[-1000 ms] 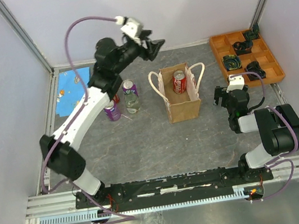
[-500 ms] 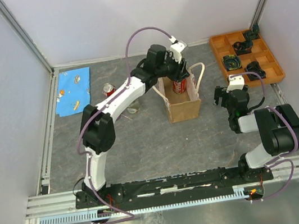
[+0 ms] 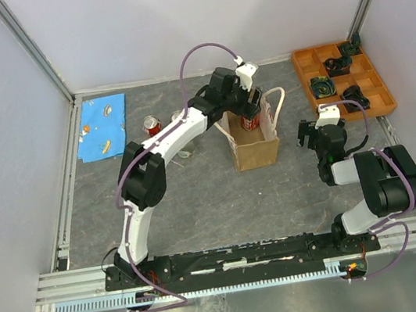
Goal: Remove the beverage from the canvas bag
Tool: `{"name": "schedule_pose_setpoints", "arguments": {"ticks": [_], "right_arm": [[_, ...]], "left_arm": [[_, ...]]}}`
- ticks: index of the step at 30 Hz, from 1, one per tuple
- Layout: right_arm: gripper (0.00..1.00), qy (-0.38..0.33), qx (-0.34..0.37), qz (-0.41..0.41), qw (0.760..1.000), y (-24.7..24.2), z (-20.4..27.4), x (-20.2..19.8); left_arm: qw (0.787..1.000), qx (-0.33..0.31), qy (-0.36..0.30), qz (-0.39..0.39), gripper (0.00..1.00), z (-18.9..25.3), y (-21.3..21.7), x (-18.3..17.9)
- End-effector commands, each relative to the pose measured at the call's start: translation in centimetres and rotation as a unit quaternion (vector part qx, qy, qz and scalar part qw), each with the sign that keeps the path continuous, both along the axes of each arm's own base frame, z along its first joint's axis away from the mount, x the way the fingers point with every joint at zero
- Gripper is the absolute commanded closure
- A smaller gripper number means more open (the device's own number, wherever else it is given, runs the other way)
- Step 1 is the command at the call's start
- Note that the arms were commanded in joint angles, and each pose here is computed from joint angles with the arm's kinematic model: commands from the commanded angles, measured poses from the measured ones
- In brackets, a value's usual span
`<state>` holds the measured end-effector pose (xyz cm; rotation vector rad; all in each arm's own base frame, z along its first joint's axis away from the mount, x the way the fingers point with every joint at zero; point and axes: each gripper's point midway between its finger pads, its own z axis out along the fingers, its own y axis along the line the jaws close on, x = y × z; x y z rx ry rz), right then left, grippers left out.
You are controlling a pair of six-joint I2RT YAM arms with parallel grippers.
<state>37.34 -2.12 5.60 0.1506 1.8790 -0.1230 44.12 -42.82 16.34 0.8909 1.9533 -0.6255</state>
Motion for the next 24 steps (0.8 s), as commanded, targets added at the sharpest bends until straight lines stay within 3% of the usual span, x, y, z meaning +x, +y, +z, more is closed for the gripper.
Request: {"name": "schedule_pose_setpoints", "arguments": {"ticks": [1, 3, 24], "right_arm": [[0.01, -0.026, -0.003, 0.001, 1.000, -0.1, 1.6, 1.1], [0.01, -0.026, -0.003, 0.001, 1.000, -0.1, 1.5, 1.0], [0.01, -0.026, -0.003, 0.001, 1.000, -0.1, 1.5, 1.1]], "left_arm": [[0.999, -0.004, 0.001, 0.043, 0.11, 0.0, -0.2, 1.5], [0.999, 0.002, 0.004, 0.052, 0.00, -0.6, 0.0, 1.8], [0.996, 0.006, 0.009, 0.084, 0.03, -5.5, -0.6, 3.6]]}}
